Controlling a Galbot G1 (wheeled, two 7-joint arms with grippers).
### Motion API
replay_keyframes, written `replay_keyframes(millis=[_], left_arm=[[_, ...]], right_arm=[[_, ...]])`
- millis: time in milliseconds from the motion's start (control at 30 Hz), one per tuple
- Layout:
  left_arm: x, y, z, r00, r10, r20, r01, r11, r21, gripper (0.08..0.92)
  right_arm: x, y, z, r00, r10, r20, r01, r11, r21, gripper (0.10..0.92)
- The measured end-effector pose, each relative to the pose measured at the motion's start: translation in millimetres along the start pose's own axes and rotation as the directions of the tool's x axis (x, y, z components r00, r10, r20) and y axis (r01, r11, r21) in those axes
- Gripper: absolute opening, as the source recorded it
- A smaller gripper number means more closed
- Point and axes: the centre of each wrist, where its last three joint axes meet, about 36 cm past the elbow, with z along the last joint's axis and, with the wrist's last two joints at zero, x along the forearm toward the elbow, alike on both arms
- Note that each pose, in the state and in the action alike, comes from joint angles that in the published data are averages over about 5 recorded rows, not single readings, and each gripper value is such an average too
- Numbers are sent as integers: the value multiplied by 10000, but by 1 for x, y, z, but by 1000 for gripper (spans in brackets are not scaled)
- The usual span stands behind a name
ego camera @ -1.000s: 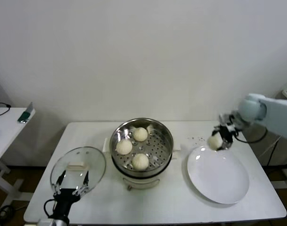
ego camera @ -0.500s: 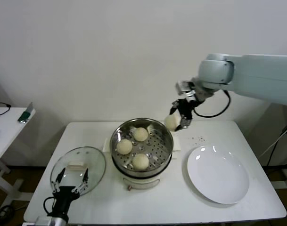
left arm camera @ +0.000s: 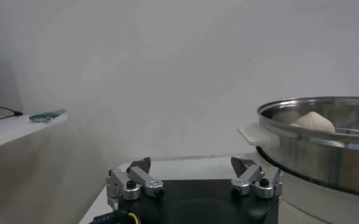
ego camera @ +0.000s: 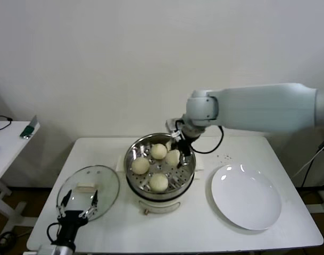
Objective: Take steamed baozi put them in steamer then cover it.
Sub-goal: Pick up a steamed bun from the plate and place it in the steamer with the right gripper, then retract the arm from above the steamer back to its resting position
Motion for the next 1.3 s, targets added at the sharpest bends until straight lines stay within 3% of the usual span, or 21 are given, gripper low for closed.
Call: replay_keyframes(millis=[600,800,1033,1300], left_arm=[[-1,2,2,10000,-63,-18,63,10000,46,823],[-1,2,1,10000,-73,-2,73,10000,45,823],[-1,2,-2,9999,-71,77,71,10000,65,823],[-1,3,-5,9997,-91,237,86,9998,184,823]], right_arm=[[-57,-5,6,9979,83,-644,-68,9997,231,715],[-54,-8,7,9978,331,-573,-319,9993,205,798],[-25,-19,12,9964,782,328,-768,9962,-413,822],[31,-24,39,9609,1836,2073,-1356,9647,-2257,823]])
